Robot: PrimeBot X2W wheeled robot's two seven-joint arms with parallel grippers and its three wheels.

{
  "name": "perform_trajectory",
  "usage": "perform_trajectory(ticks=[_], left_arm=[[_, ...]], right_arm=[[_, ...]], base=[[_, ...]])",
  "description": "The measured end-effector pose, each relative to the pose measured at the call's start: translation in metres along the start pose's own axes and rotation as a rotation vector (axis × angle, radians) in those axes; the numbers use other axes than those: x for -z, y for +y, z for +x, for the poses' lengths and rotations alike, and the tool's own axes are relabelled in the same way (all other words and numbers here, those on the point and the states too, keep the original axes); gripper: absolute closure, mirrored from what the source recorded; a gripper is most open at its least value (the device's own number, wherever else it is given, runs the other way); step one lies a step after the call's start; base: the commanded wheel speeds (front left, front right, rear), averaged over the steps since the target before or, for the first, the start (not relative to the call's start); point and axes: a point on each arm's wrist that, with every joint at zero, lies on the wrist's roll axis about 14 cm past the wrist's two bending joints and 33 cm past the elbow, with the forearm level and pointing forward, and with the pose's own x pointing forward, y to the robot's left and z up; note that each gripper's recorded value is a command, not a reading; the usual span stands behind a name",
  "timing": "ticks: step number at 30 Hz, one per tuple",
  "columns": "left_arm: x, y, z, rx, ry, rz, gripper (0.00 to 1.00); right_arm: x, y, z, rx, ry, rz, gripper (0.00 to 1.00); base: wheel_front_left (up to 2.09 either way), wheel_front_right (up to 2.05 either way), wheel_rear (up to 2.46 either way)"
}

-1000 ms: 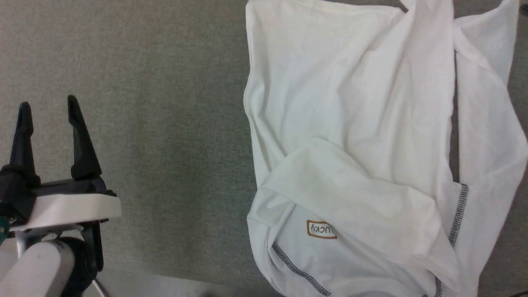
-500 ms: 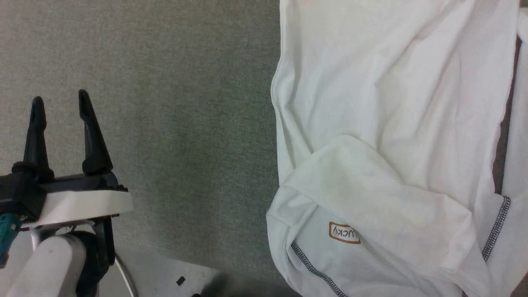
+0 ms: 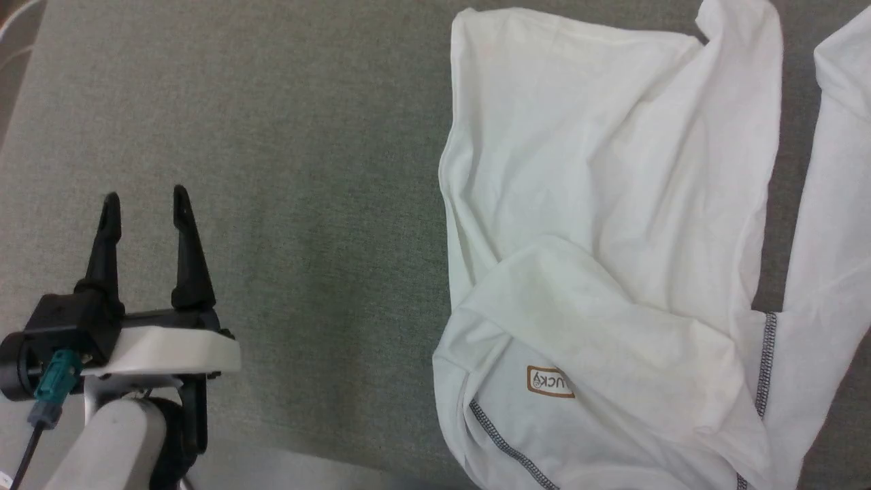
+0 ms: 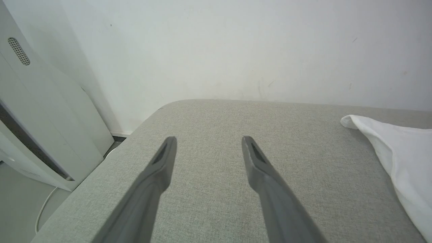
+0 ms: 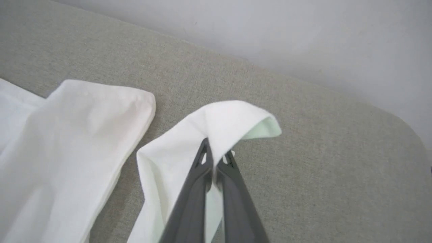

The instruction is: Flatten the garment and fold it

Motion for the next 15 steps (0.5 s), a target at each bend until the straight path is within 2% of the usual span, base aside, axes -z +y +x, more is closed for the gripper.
perform_trajectory(ticks=[3,7,15], left_arm=[[-0.002,-0.001,-0.008,0.009,0.01,-0.01,0.0],[-0.008,-0.004,-0.018,0.021,0.016,-0.026,0.0],[-0.032,-0.011,-0.03,0.062,-0.018,-0.045,0.0]], right_arm=[[-0.017,0.006,-0.024,-0.025,-0.09,-0.037,1.0],[-0.032,0.03,-0.057,-0.098,-0.166,-0.088,1.0],[-0.033,0.118,-0.125,-0.334,-0.246,-0.169,1.0]], base=[[0.0,0.0,0.0],[0.0,0.0,0.0],[0.0,0.0,0.0]])
